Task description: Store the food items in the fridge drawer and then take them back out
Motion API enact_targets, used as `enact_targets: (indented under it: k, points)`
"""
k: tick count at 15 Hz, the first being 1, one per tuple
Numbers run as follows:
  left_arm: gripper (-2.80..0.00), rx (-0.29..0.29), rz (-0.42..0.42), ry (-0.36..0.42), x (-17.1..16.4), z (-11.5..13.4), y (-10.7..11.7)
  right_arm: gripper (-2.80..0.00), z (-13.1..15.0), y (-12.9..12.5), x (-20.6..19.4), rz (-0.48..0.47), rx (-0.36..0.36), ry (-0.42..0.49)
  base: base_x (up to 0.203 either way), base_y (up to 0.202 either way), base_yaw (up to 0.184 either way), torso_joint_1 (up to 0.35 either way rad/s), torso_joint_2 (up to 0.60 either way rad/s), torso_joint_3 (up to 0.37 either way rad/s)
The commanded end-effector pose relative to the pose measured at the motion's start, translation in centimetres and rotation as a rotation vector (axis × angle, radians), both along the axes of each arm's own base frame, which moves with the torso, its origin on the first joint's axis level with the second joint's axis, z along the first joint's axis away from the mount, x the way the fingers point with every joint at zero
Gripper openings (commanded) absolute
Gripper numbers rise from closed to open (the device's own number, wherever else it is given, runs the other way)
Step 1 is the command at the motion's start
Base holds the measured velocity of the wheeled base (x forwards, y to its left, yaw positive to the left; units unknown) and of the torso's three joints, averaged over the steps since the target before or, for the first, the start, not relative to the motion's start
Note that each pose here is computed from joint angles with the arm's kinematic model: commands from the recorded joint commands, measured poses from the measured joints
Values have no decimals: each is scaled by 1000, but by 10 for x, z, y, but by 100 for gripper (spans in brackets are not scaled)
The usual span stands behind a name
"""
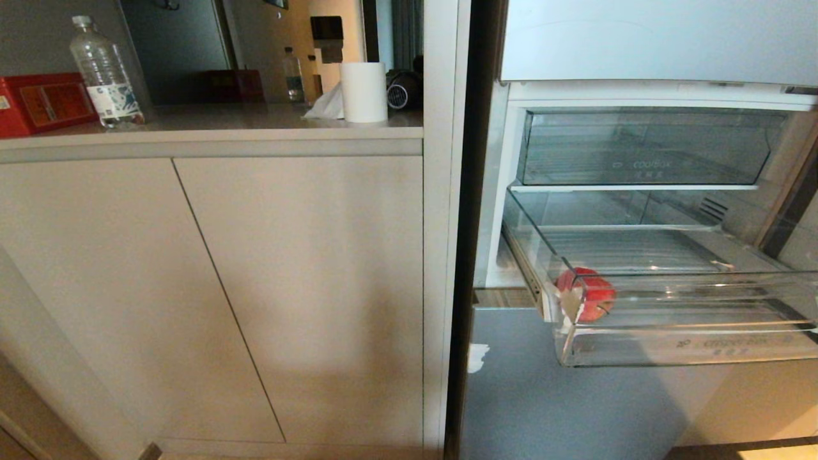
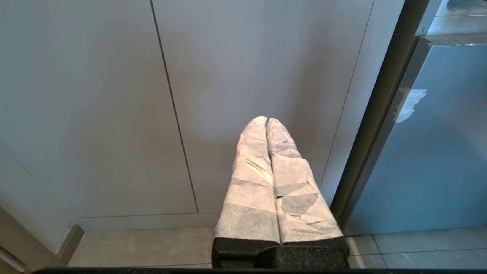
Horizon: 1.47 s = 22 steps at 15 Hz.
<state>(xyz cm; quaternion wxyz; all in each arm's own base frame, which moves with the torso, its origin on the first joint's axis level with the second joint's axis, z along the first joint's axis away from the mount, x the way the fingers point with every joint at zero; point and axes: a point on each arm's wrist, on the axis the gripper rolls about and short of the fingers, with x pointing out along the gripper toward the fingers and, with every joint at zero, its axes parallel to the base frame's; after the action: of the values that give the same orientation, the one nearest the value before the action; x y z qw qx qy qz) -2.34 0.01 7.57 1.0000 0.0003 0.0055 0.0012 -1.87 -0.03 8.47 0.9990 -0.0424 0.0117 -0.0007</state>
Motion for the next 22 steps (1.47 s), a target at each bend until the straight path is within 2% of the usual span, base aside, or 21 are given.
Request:
enact_targets:
  k: [1,9,22]
  points:
    - [-280,0,-1,-2,0,0,0,-280,-11,0,-4,5,-1,-8,0,0,0,0,0,0]
    - [-280,1,1,-2,0,0,0,-280,-11,0,-4,4,-5,-8,0,0,0,33,-60,-31]
    - [-280,1,1,-2,0,0,0,-280,-11,0,-4,2,4,-8,0,0,0,251,-506,-251]
